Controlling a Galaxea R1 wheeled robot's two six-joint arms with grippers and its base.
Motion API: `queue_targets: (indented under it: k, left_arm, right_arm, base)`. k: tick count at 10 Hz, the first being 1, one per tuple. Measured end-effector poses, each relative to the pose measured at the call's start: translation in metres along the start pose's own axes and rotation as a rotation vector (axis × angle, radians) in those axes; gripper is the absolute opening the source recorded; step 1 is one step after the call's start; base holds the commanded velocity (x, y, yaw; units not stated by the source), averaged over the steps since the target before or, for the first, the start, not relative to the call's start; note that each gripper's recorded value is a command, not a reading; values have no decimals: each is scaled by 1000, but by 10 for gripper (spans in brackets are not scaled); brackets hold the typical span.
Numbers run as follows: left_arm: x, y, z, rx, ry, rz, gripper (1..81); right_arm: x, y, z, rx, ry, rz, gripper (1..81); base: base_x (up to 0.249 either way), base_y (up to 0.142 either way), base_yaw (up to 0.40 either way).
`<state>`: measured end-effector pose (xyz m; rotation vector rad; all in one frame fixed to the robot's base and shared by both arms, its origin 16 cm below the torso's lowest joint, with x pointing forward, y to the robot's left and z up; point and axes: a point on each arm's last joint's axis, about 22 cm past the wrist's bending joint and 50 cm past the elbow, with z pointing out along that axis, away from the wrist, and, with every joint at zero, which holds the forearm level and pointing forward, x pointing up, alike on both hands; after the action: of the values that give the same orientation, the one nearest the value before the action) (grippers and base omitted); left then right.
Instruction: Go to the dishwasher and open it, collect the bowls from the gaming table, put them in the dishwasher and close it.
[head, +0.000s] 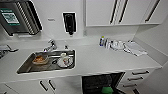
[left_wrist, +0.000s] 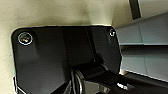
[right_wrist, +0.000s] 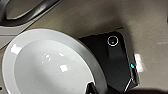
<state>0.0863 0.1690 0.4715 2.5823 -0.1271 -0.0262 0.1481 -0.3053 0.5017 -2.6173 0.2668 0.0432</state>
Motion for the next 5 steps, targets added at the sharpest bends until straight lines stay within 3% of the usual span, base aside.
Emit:
queue_targets:
  k: [1,2,4,5]
  left_arm:
    - [-11,12,8,-17,-4,-6,811]
    - [-22,12,10,-17,-9,-15,811]
    - [-32,-12,9,37,-22,-20,811]
    - [-29,-14,13,47,-17,-19,811]
  right_arm:
    - [18,-3,-8,7,22,-4,10]
    - [36,-8,-14,18,43,-2,10]
    - [57,-24,-22,51,62,-3,10]
    - [67,-31,-28,70,70,0,10]
  base:
    - [0,0,0]
    - [0,0,0]
    - [0,0,0]
    - [0,0,0]
